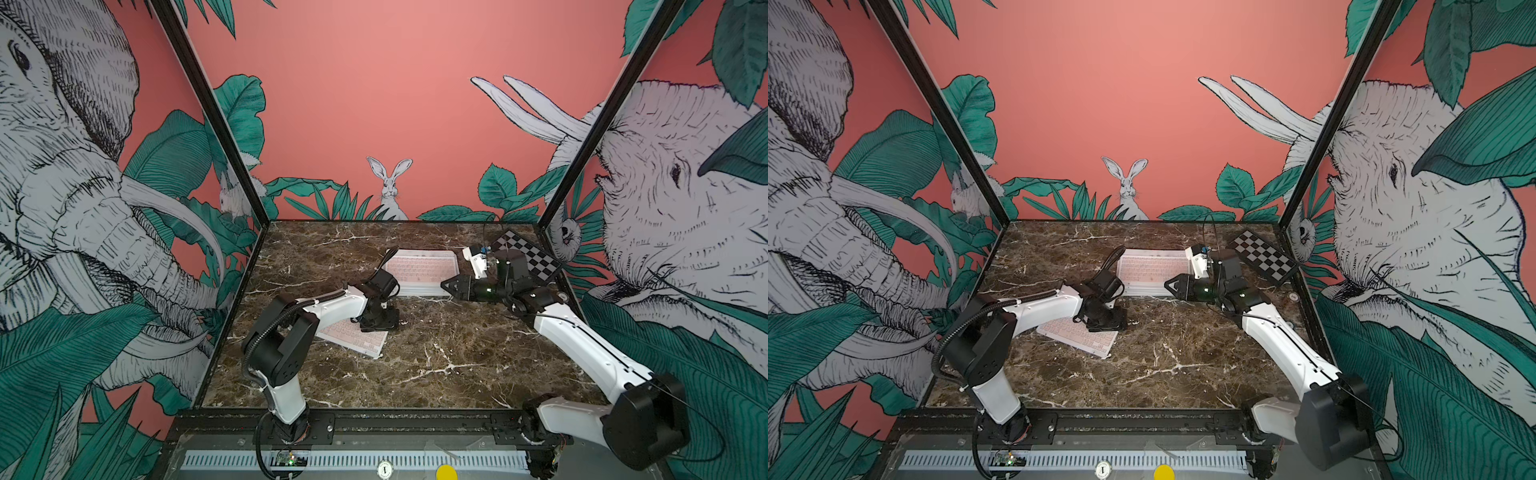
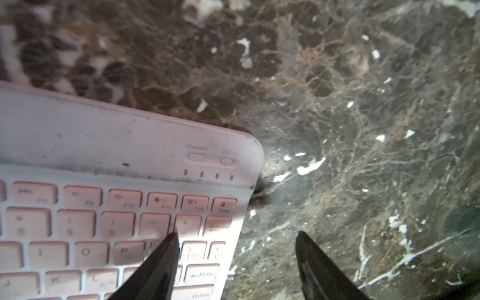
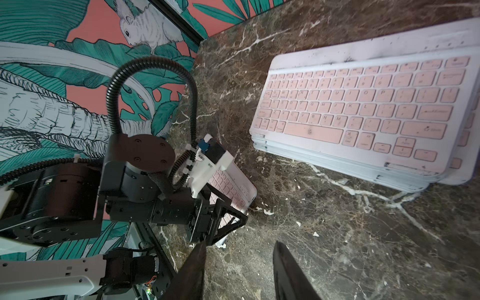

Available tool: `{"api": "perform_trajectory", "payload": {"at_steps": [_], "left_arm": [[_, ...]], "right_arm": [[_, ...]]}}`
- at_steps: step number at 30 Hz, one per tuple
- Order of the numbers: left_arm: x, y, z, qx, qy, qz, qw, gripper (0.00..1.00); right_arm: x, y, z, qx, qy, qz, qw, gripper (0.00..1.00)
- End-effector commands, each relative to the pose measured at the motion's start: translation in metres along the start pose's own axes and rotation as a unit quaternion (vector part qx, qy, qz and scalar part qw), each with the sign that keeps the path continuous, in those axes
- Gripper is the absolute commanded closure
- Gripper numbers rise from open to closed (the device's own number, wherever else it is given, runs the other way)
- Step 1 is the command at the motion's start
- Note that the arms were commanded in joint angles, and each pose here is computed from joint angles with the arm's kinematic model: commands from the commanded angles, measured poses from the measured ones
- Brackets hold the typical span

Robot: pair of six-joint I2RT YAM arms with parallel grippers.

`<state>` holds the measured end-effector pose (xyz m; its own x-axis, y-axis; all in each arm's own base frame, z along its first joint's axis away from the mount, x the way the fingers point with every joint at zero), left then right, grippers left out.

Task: Stack the numeric keypads
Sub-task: Move the numeric keypad to the center of the board.

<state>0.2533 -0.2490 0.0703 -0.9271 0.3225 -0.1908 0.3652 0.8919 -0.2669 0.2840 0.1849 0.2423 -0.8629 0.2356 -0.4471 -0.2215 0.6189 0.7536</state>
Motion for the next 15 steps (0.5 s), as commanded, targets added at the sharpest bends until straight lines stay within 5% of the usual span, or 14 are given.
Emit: {"api": "perform_trajectory", "payload": {"at_steps": [1, 15], "left_arm": [[0.01, -0.02, 0.019, 0.043, 0.034, -0.012, 0.998, 0.27], [-0.027, -0.089, 0.038, 0.115, 0.001, -0.005, 0.993, 0.27]], "right_arm": [[-0.004, 0.003, -0.013, 0.02, -0.028, -0.019, 0.999, 0.58], [-0.011, -0.005, -0.043, 0.041, -0.071, -0.003, 0.997, 0.58]]}}
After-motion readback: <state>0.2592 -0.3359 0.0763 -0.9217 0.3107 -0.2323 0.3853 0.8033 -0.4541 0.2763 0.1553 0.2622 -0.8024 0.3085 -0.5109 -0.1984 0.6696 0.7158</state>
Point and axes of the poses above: each gripper's point midway between its finger pads, its own z axis out along the fingers, its own y axis along the line the jaws close on, x = y × z, the point moved 4 cm from there along -z, back along the fingers, and after that the axes turned 13 degrees about z, right-handed, at the moved point
